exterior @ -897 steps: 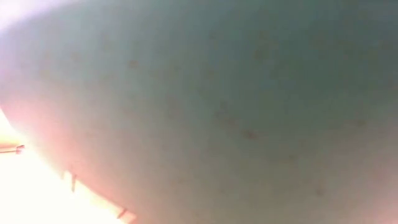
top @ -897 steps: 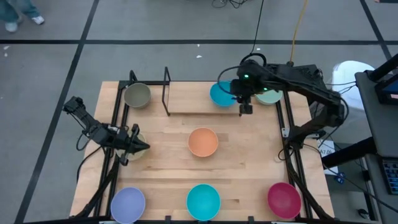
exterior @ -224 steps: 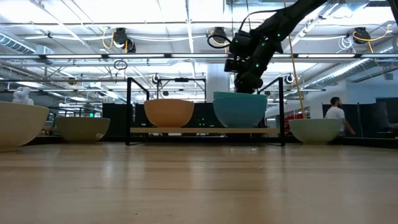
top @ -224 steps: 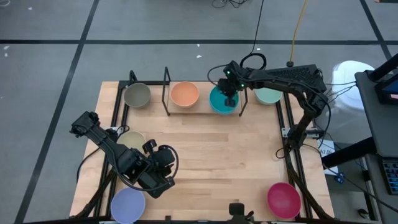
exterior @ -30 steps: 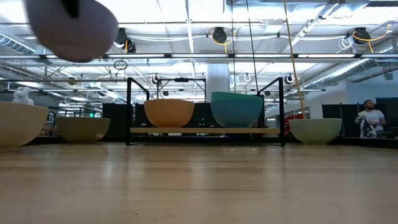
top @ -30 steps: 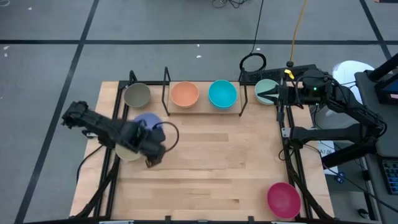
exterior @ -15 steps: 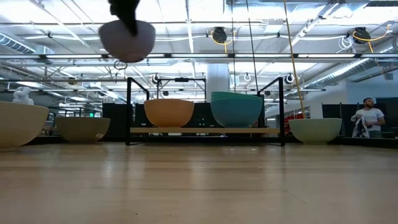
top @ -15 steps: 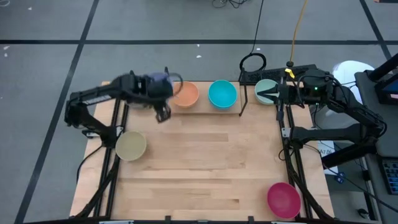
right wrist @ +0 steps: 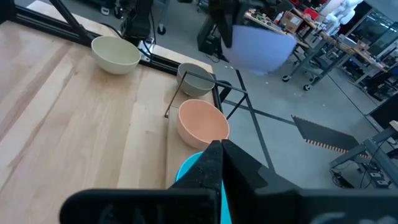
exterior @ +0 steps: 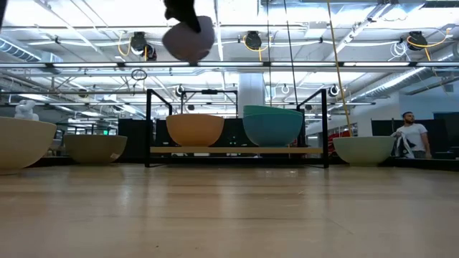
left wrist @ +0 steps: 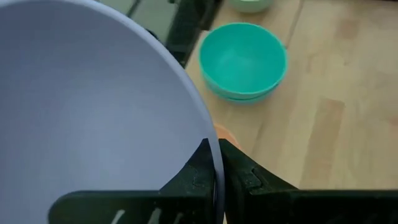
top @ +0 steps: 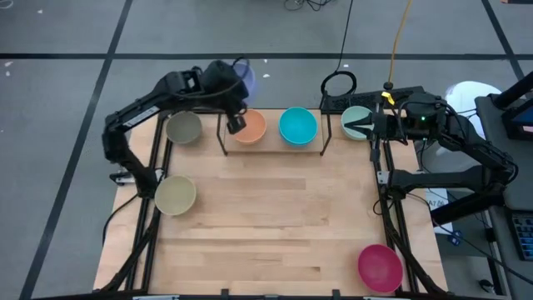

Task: Place and stack bowls onto a shelf
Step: Stack the purple bowl on top of the orange bowl on the shelf, then stack the red bowl on top of the light blue bowl on the shelf

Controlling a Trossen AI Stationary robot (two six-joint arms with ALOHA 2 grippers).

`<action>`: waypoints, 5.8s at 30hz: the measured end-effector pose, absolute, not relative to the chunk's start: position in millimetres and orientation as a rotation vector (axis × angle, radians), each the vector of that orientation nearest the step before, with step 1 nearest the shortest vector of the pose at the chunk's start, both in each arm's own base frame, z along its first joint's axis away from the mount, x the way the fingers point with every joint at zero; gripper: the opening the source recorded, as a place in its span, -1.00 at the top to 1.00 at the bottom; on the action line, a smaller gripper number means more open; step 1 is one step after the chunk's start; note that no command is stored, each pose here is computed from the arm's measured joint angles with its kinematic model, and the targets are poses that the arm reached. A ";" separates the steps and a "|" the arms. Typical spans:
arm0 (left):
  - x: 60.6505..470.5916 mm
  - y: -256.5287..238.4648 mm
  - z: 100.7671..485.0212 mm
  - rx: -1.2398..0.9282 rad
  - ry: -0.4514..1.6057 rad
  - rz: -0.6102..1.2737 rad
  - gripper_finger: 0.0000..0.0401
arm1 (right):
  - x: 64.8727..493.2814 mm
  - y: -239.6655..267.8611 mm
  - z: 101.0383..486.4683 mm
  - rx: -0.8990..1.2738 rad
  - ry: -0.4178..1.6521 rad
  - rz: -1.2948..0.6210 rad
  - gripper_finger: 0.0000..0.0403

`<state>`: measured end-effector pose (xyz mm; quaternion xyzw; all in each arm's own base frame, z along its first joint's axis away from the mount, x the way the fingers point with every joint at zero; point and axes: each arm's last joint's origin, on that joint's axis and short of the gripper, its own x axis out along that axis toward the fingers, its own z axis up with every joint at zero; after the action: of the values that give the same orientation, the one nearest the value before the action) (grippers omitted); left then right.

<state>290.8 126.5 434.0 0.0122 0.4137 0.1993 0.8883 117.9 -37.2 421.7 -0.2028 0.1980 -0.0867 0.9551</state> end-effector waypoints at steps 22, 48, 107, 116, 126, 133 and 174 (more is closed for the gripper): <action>359.6 165.3 336.1 -0.189 1.232 0.215 0.96 | 117.8 -37.1 421.8 -0.415 0.402 -0.176 1.00; 373.0 173.2 307.1 -0.293 1.289 0.339 0.96 | 117.8 -37.1 421.7 -0.441 0.405 -0.170 1.00; 376.9 164.3 283.2 -0.315 1.350 0.358 0.50 | 118.0 -37.2 422.1 -0.438 0.401 -0.172 1.00; 378.2 156.3 292.7 -0.280 1.358 0.349 0.50 | 117.9 -37.2 422.0 -0.438 0.401 -0.172 1.00; 371.5 156.9 300.0 -0.163 1.386 0.350 0.51 | 118.1 -37.3 422.3 -0.414 0.395 -0.178 1.00; 352.5 149.4 336.0 -0.129 1.294 0.391 0.50 | 119.1 -37.6 425.2 -0.416 0.364 -0.186 1.00; 269.5 66.0 428.4 -0.124 1.143 0.342 0.51 | 61.2 -15.9 424.4 -0.338 0.312 -0.120 1.00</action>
<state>269.5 66.0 428.4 -0.0584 0.5380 0.1609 0.8254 61.2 -15.9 424.4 -0.1676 0.1544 -0.0593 0.9719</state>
